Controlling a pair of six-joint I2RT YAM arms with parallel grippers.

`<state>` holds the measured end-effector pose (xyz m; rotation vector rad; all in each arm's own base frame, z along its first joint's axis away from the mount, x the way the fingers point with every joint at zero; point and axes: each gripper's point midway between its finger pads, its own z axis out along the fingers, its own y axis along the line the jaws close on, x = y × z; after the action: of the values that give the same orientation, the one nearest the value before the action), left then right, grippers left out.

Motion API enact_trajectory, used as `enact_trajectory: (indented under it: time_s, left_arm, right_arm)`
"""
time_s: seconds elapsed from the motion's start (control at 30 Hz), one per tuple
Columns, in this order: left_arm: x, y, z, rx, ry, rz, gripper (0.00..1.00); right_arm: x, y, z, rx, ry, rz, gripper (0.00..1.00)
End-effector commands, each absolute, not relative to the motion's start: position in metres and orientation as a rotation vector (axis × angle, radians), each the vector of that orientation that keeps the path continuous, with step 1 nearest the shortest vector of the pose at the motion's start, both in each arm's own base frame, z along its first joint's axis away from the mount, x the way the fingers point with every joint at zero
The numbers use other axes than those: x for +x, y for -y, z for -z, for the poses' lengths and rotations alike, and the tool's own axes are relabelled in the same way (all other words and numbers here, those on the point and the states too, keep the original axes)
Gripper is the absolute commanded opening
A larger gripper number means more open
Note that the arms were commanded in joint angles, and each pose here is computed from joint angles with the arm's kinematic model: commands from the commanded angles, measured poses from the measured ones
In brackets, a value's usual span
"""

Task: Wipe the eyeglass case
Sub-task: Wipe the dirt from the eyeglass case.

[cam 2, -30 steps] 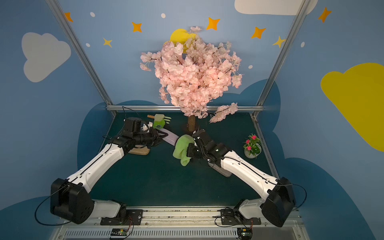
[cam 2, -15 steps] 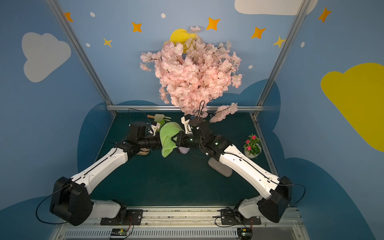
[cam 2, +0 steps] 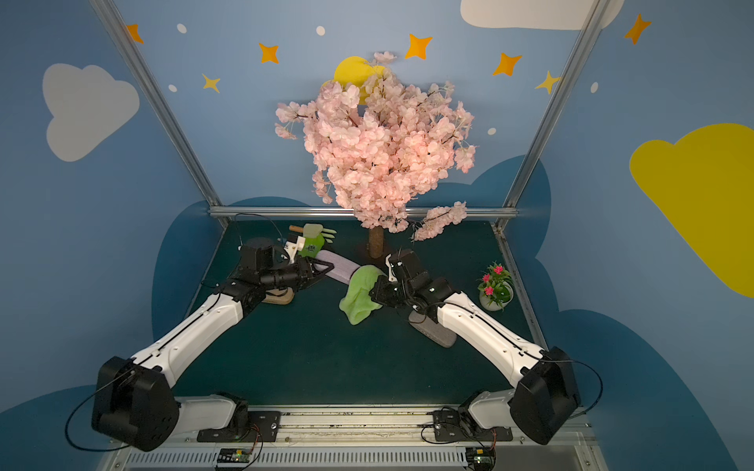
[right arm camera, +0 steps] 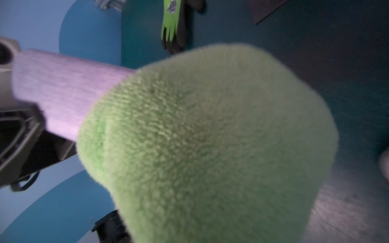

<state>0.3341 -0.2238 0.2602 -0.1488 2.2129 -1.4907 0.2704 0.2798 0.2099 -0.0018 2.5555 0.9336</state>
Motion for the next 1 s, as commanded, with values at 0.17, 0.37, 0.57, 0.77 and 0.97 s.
enact_trajectory:
  time_s: [0.17, 0.37, 0.57, 0.77, 0.97]
  left_arm:
    - [0.317, 0.252, -0.287, 0.132, -2.081, 1.481, 0.03]
    - [0.312, 0.271, -0.308, 0.211, -1.951, 1.573, 0.03]
    - [0.309, 0.268, -0.312, 0.232, -1.939, 1.589, 0.03]
    - [0.317, 0.256, -0.307, 0.197, -1.944, 1.565, 0.03]
    - [0.313, 0.257, -0.294, 0.231, -1.985, 1.498, 0.03]
  right_arm:
    - [0.257, -0.334, -0.313, -0.321, -2.302, -1.043, 0.00]
    - [0.270, -0.358, -0.290, -0.103, -2.315, -1.421, 0.00]
    - [0.278, -0.305, -0.215, 0.161, -2.496, -1.355, 0.00]
    - [0.276, -0.247, -0.208, 0.144, -2.519, -1.045, 0.00]
    - [0.281, -0.229, -0.264, -0.074, -2.425, -0.726, 0.00]
